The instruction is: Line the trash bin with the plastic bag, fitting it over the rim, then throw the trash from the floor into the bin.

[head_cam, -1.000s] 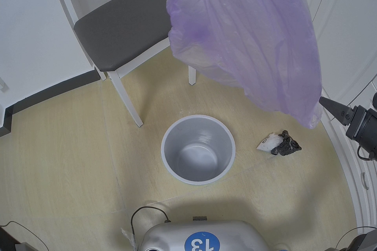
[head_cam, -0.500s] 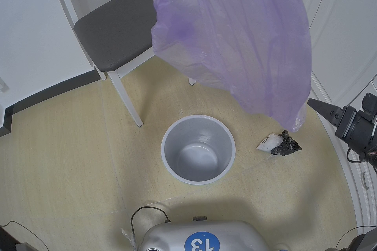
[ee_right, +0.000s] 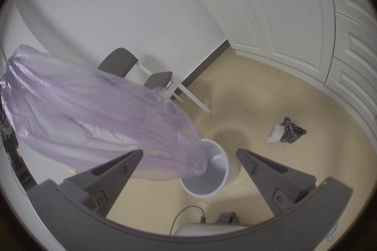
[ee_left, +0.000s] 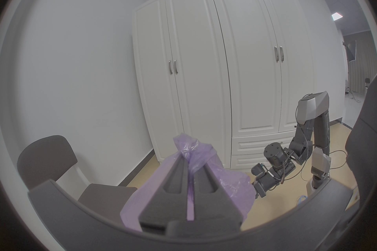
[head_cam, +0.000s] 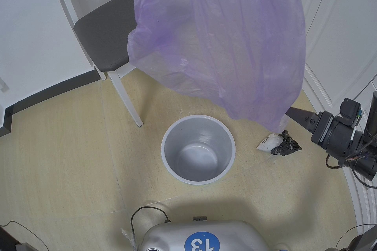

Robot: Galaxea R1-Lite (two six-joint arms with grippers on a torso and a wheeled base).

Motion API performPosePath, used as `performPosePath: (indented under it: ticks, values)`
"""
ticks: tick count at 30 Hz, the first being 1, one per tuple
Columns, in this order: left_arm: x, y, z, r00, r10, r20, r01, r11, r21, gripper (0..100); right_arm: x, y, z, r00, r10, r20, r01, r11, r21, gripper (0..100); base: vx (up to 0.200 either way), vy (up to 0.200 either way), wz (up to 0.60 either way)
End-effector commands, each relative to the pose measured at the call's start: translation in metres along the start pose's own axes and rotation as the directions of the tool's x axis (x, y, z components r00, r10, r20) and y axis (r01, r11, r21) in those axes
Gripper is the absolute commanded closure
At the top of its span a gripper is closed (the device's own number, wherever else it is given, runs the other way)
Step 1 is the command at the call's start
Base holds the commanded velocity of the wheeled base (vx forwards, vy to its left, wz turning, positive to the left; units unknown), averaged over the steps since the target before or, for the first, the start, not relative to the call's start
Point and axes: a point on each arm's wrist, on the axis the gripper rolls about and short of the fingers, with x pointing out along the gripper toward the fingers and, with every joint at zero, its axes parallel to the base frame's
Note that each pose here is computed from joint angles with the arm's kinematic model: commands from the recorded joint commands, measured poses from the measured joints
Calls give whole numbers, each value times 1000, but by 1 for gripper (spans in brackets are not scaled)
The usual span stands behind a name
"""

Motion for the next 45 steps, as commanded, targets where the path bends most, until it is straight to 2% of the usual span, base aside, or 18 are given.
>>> performPosePath:
  ticks: [1, 8, 15, 20, 25, 34, 41, 45]
  values:
    - [-3, 1, 1, 1000, 0, 6, 0, 1000, -1, 100, -1, -5, 6, 1000, 2, 12, -2, 1000, 6, 0, 0, 0, 0]
    - [-3, 0, 2, 1000, -2, 8, 2, 1000, -2, 100, -3, -10, 7, 1000, 5, -2, -5, 1000, 13, 0, 0, 0, 0]
    - [-5, -3, 5, 1000, -17, 22, 17, 1000, -5, 100, 12, -17, -5, 998, -20, -66, 22, 1000, 22, 0, 0, 0, 0]
    - [-4, -4, 6, 999, -17, 32, 17, 1000, -7, 100, 9, -18, -9, 992, 35, -119, -30, 998, 48, 0, 0, 0, 0]
    - [-2, -5, 8, 999, -15, 51, 16, 1000, -11, 100, 9, -17, -10, 991, 43, -129, -36, 998, 56, 0, 0, 0, 0]
    - [2, -10, 8, 998, -30, 51, 30, 999, -11, 100, -3, 4, -16, 980, 138, -146, -131, 990, 58, 0, 0, 0, 0]
    - [2, -12, 10, 997, -33, 66, 34, 999, -14, 100, -2, 3, -15, 981, 134, -142, -126, 990, 60, 0, 0, 0, 0]
    - [1, -12, 11, 997, -33, 68, 34, 999, -15, 100, 4, -2, -17, 983, 107, -148, -95, 992, 84, 0, 0, 0, 0]
